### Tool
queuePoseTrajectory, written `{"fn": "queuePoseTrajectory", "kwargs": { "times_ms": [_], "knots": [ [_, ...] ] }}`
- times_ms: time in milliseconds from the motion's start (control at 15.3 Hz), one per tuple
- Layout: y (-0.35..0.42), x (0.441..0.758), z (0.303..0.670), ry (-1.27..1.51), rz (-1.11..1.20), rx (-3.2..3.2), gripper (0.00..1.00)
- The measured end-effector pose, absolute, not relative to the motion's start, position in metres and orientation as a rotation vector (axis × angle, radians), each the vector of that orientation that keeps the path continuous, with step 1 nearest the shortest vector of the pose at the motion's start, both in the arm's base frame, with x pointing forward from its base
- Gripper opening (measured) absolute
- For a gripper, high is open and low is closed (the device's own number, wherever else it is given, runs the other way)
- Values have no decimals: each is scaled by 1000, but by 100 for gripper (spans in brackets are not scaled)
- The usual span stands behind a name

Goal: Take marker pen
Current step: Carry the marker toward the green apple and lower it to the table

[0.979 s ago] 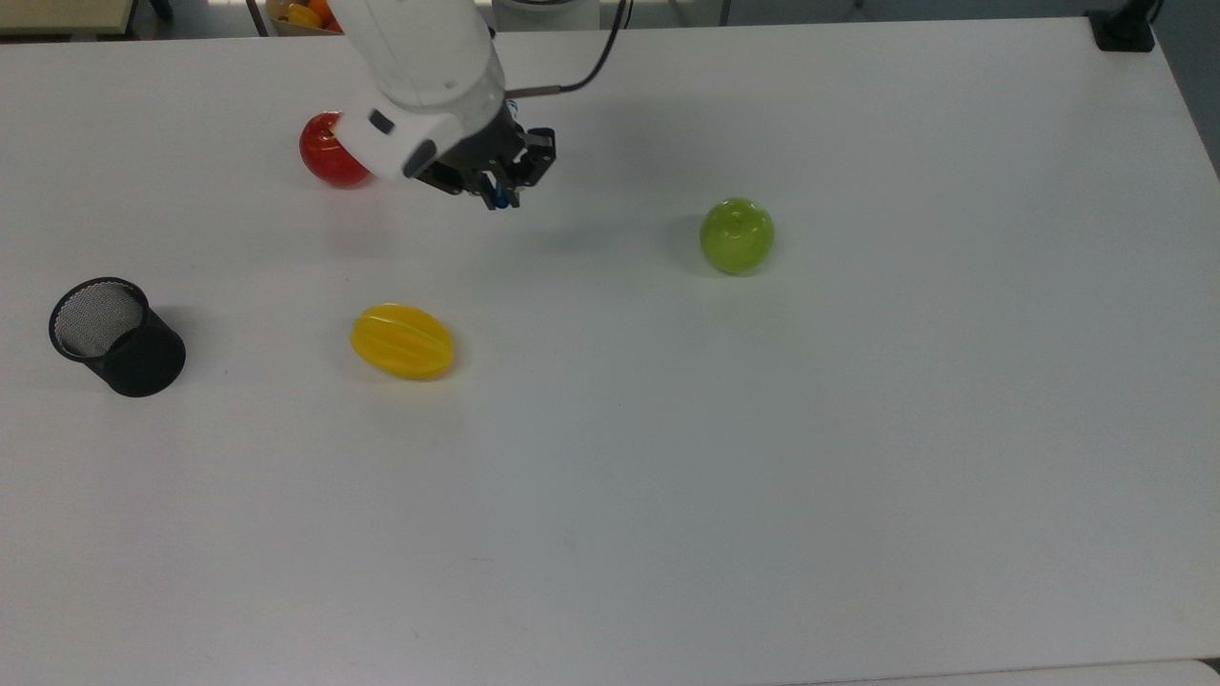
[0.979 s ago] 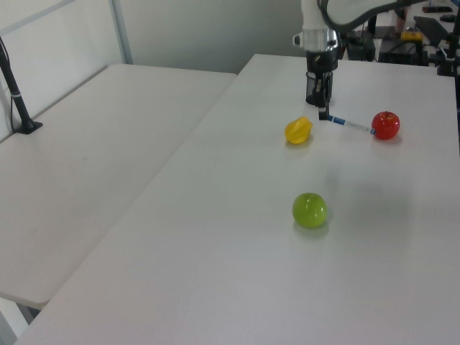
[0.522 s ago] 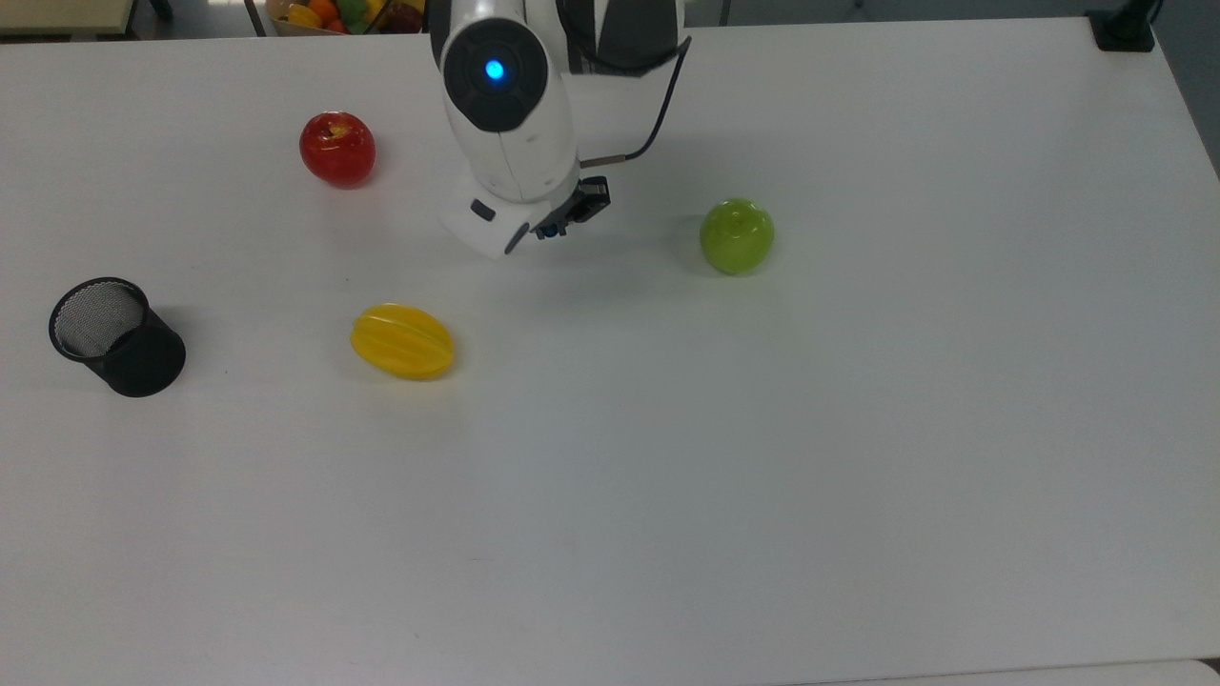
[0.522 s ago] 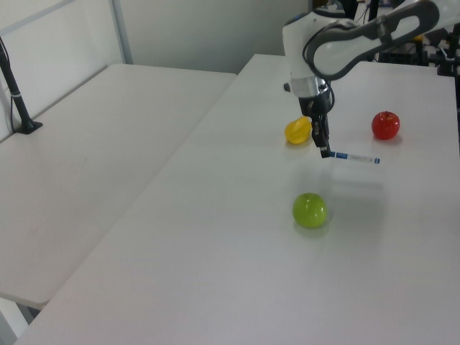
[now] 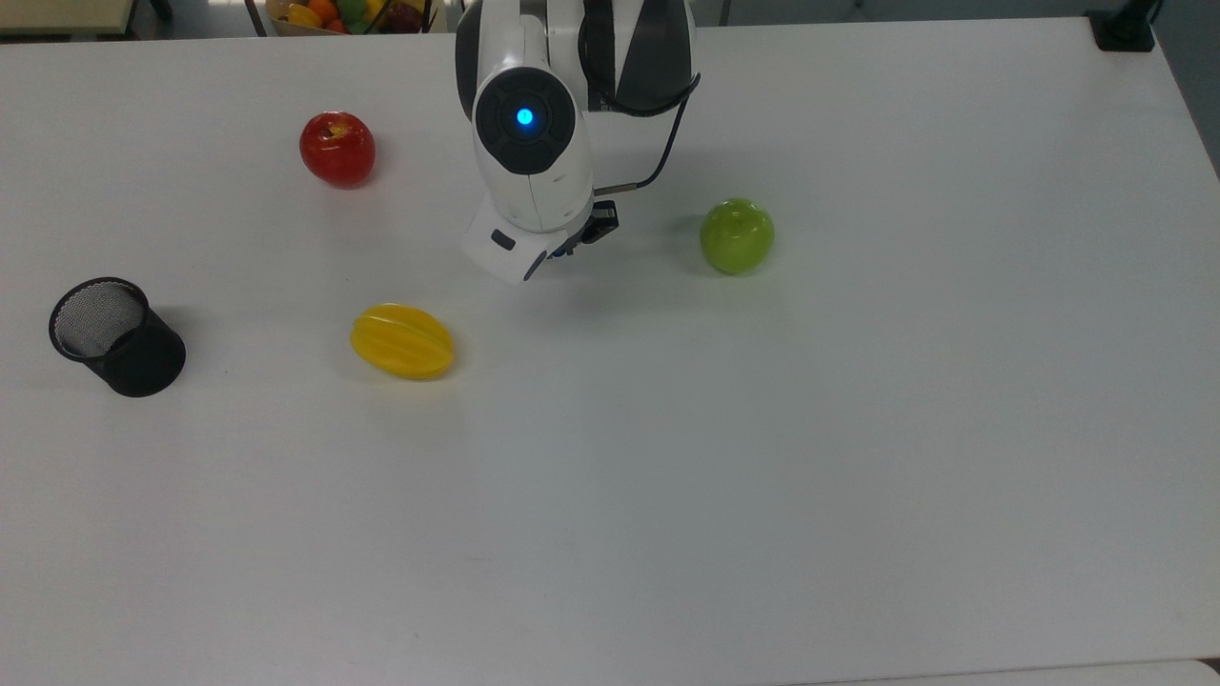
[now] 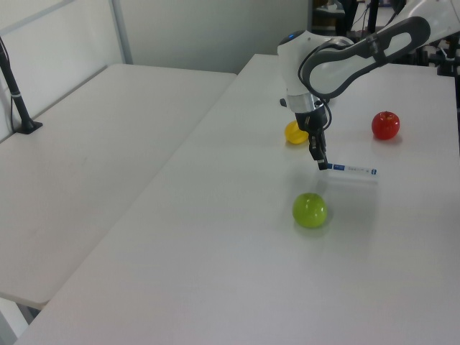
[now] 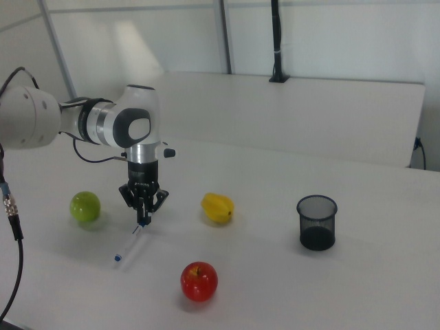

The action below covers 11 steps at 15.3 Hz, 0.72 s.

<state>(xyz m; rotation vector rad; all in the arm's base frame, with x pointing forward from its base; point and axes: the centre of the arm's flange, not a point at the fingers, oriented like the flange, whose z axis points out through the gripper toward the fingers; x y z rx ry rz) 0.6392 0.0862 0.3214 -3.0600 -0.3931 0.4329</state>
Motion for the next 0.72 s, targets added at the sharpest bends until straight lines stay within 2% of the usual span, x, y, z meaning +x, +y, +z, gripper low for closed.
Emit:
{"fn": "queuePoseTrajectory", "kwargs": {
  "times_ms": [196, 326, 457, 587, 718],
  "knots": [
    [85, 639, 319, -388, 438, -3061, 20],
    [85, 639, 318, -386, 440, -3061, 33],
    [85, 639, 318, -386, 442, -3061, 36],
    [85, 639, 317, -385, 442, -3061, 48],
    [85, 639, 317, -379, 442, -3062, 51]
  ]
}}
